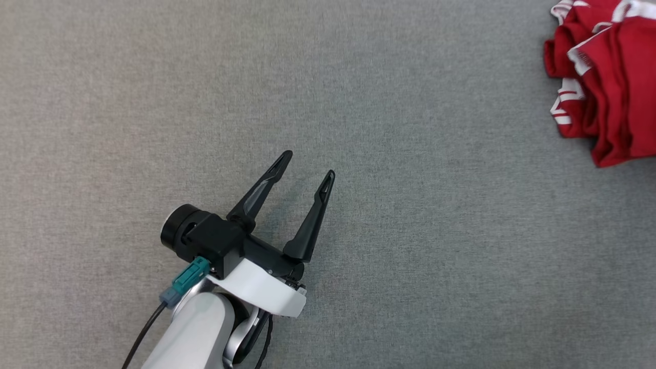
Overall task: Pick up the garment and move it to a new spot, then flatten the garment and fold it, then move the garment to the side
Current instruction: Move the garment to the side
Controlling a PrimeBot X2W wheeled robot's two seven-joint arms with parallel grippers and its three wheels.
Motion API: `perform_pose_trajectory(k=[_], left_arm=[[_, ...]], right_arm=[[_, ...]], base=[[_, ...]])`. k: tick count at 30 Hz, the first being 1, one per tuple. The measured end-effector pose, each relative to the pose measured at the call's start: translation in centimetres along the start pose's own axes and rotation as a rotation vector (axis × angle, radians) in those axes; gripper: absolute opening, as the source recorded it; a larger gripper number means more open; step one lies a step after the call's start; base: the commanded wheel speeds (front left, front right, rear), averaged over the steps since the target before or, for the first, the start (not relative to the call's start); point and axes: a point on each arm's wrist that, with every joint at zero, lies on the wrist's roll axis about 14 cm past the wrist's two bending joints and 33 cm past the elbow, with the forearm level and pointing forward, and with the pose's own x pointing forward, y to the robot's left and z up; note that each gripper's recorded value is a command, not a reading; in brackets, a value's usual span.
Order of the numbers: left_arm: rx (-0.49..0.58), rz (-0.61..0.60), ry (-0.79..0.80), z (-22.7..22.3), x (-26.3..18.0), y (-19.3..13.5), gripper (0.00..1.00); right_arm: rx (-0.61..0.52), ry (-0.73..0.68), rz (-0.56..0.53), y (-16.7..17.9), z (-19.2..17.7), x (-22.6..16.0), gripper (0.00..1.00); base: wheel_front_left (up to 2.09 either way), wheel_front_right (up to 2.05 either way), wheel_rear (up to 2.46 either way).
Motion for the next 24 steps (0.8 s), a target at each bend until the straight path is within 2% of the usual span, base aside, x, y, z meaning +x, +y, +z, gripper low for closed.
perform_pose_trajectory(k=[3, 8, 15, 19, 24], left_arm=[[0.005, -0.001, -0.029, 1.0, -0.3, -0.4, 1.00], [0.016, 0.024, -0.070, 2.7, -1.4, -0.7, 1.00], [0.056, 0.127, -0.157, 6.3, -4.3, 1.0, 1.00], [0.086, 0.197, -0.211, 8.6, -6.6, 2.3, 1.00], [0.111, 0.257, -0.241, 10.0, -8.8, 2.9, 1.00]], right_arm=[[0.003, -0.052, -0.020, -0.4, 0.6, -1.0, 1.00], [0.022, -0.218, 0.002, 0.8, 4.2, -3.4, 1.00], [0.054, -0.444, 0.051, 1.8, 8.7, -9.0, 1.00], [0.032, -0.550, 0.061, 1.3, 9.9, -12.9, 1.00], [0.055, -0.641, 0.073, 0.8, 9.6, -16.6, 1.00]], base=[[0.00, 0.00, 0.00], [0.00, 0.00, 0.00], [0.00, 0.00, 0.00], [0.00, 0.00, 0.00], [0.00, 0.00, 0.00]])
